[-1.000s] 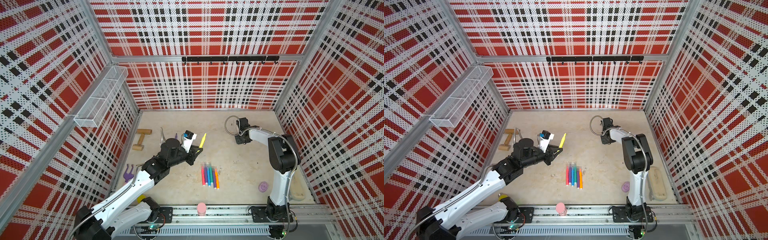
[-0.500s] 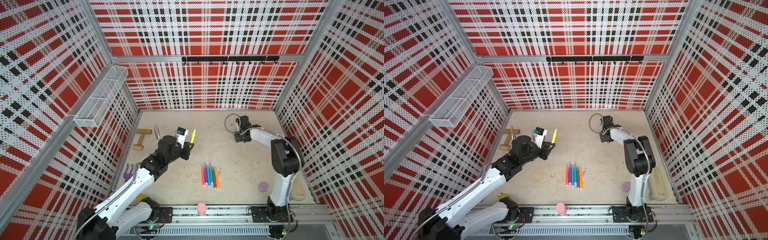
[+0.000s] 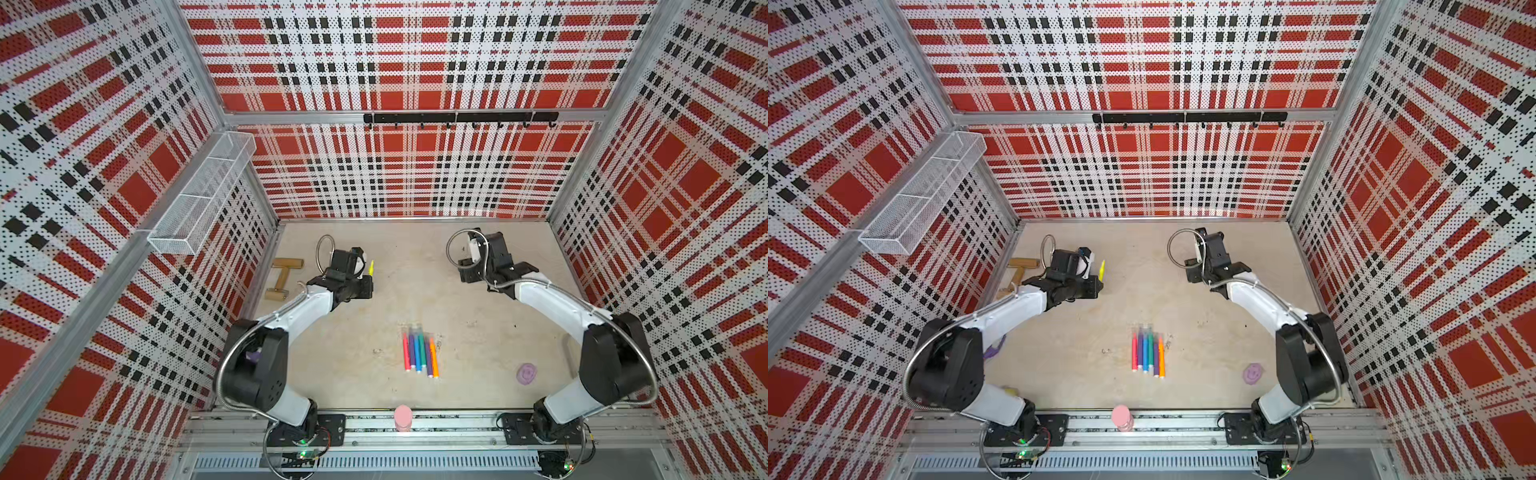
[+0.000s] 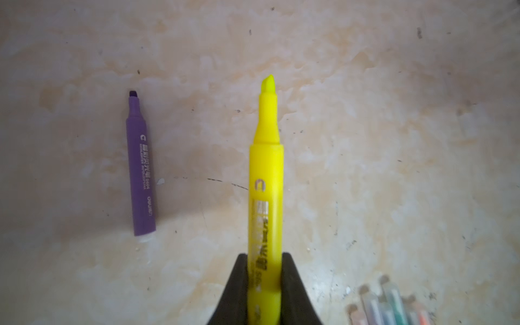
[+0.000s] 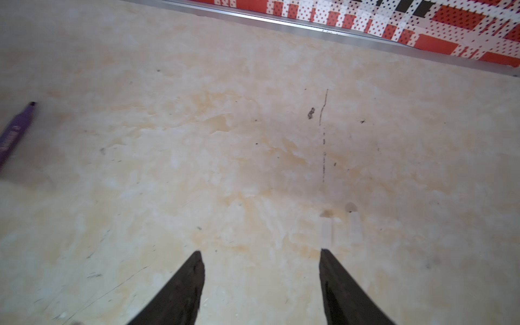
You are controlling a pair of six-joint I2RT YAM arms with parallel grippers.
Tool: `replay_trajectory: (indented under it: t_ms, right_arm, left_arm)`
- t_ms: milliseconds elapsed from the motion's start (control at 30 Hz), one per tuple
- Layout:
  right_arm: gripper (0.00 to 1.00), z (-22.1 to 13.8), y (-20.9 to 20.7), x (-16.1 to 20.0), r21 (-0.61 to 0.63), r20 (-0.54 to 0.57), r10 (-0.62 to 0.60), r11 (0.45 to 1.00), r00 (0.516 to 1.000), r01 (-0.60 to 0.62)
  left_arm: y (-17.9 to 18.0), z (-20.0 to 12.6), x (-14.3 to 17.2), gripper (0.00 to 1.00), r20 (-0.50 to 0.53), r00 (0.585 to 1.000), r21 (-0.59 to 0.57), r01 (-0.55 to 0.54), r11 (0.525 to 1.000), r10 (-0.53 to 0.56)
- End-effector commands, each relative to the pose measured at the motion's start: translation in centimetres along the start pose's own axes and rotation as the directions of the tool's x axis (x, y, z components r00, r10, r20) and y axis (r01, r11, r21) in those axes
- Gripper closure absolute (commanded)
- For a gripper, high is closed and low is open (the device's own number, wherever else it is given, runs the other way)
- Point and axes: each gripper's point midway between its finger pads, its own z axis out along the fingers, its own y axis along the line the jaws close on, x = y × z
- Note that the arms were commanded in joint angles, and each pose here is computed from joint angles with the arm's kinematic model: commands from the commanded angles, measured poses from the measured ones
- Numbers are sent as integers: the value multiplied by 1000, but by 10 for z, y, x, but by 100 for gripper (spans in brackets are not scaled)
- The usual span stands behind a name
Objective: Remove pen caps from pens
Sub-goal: Place the pen at the top-center of the table.
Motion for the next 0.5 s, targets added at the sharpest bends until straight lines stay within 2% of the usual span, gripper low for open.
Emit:
replay_trajectory:
  t_ms: [0,167,300,467]
  right_arm:
    - [31,-13,17,3,-79,64,71,995,995,-65]
    - [31,-31,33,33,-131,47,78,989,996,-71]
    - [31,-30,37,55,-152,21,92,984,996,-88]
    - [31,-22,50,59,-184,-7,74,980,997,-74]
  left_arm:
    - [7,11,-15,100,-15,1000,-57,9,998,-10]
    - [21,43,-8,100,-114,993,-140,-14,990,-2]
    - [32,57,4,95,-156,988,-178,-19,984,-9]
    - [41,67,19,90,-197,980,-198,-15,980,-25]
